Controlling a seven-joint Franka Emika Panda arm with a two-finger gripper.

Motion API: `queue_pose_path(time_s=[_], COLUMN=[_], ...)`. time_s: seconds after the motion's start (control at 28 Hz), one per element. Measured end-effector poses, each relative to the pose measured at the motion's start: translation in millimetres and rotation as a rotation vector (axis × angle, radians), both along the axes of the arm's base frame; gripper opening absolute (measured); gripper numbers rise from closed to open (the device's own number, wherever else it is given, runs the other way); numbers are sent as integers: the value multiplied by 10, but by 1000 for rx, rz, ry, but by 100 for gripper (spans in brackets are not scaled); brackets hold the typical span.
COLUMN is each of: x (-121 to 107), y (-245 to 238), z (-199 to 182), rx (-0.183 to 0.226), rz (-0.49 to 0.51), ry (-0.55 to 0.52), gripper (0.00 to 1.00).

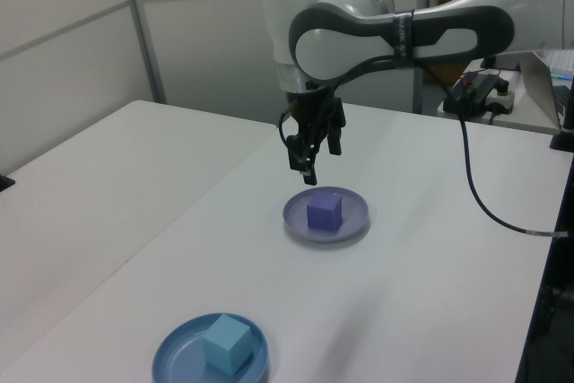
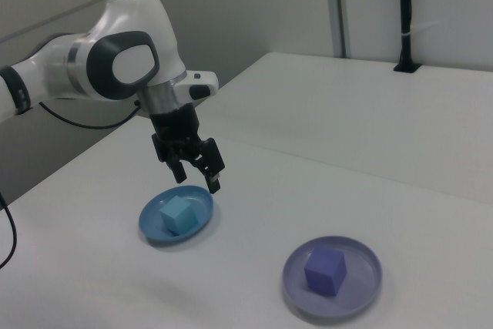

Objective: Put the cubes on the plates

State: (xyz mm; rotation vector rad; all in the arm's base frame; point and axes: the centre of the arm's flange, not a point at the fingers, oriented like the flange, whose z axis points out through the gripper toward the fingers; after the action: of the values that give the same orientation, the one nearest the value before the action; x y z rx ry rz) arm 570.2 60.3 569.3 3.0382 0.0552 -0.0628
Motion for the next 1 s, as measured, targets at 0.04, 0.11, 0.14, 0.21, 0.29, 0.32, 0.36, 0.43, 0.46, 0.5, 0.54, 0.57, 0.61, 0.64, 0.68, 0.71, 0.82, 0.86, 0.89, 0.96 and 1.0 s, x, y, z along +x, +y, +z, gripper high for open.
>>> queue_pose_path(time_s=[0.04, 0.11, 0.14, 0.21, 0.29, 0.32, 0.36, 0.43, 0.46, 0.5, 0.54, 0.57, 0.61, 0.64, 0.68, 0.71, 0.82, 0.86, 0.89, 0.96, 1.0], x=[-11, -43, -59, -104, -165, -186, -203, -224, -231, -231, -228, -224, -219, -211, -208, -206, -203, -203, -202, -195, -189], y=[-30, -126, -172, -249, -307, -318, -325, -330, -333, -337, -340, -341, -344, -354, -365, -377, -405, -411, -412, -414, -415], z=[26, 110, 147, 214, 268, 281, 293, 308, 311, 312, 314, 316, 319, 325, 327, 329, 330, 330, 330, 335, 339], rx=[0, 3, 4, 7, 11, 12, 13, 14, 14, 15, 20, 29, 42, 62, 72, 80, 92, 94, 94, 95, 95], rz=[-8, -29, -36, -48, -56, -58, -58, -63, -71, -81, -97, -111, -122, -138, -145, -150, -158, -159, -159, -159, -159], ry=[-5, -19, -26, -36, -44, -45, -47, -49, -50, -53, -57, -61, -65, -70, -72, -73, -73, -73, -74, -81, -86], gripper=[100, 100, 100, 100, 100, 100, 100, 100, 100, 100, 100, 100, 100, 100, 100, 100, 100, 100, 100, 100, 100])
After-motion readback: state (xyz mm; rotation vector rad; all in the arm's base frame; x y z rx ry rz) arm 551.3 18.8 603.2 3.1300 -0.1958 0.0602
